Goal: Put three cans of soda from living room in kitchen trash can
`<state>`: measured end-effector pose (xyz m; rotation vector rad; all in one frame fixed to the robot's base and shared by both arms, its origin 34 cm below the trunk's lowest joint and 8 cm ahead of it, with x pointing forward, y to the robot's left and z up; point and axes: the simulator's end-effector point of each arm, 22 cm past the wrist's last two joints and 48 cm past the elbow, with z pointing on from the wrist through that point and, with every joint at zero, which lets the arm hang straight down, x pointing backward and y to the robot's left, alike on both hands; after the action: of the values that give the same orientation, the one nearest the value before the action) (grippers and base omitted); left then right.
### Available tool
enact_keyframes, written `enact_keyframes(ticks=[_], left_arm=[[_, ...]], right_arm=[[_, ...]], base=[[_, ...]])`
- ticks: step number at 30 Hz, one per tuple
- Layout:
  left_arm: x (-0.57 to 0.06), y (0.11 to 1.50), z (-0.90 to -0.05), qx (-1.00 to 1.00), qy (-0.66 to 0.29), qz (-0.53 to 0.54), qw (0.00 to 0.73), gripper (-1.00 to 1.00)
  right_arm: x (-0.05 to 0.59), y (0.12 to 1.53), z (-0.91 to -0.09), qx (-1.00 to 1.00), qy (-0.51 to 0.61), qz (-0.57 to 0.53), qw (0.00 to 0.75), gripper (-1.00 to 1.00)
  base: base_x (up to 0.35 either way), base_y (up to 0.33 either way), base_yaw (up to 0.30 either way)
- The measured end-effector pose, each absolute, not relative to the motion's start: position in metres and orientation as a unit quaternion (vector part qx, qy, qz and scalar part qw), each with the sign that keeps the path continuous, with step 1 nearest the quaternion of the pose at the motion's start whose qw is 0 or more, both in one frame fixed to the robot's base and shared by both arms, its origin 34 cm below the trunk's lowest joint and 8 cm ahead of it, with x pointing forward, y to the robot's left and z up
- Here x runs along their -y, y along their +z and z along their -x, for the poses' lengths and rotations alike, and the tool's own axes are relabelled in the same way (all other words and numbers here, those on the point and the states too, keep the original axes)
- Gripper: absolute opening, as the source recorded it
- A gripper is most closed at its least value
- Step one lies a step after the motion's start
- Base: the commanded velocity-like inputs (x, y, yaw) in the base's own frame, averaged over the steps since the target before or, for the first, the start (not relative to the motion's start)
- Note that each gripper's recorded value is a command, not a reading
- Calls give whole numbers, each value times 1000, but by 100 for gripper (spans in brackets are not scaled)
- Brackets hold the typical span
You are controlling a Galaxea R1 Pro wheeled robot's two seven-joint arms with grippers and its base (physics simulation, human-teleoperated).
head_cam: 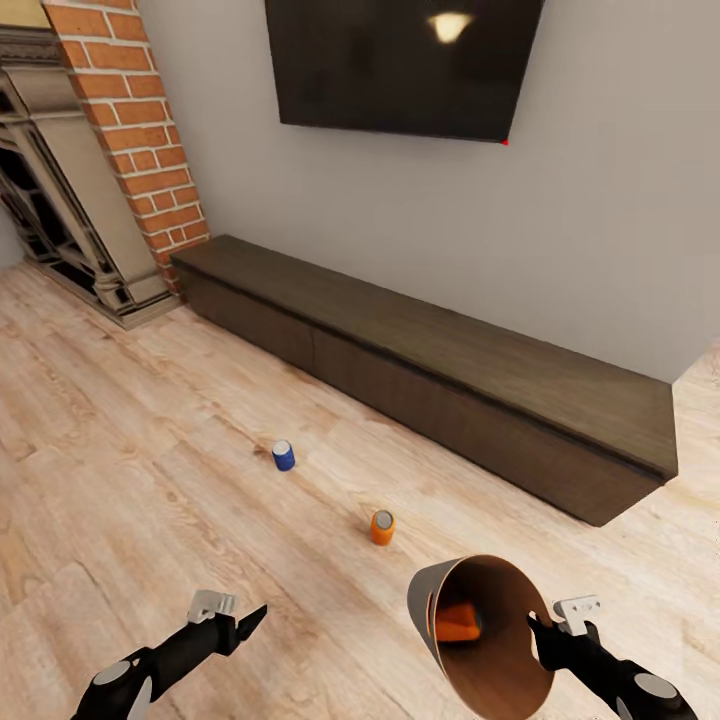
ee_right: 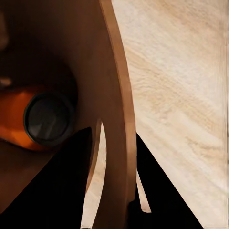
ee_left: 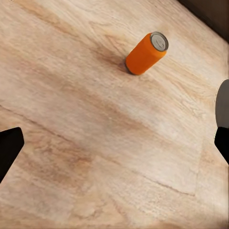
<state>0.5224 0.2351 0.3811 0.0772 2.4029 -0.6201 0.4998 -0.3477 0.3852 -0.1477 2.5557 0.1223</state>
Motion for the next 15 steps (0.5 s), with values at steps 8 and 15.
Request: enact_keyframes(ticks=[8, 15], left_arm=[[-235, 383, -523, -915, -236, -31, 325, 100], [-235, 384, -524, -915, -234, -32, 327, 100]], right_arm=[[348, 387, -501, -955, 46, 55, 288, -100], [347, 389, -502, -954, 47, 55, 290, -100]], base=[[0, 0, -242], [7, 2, -242]])
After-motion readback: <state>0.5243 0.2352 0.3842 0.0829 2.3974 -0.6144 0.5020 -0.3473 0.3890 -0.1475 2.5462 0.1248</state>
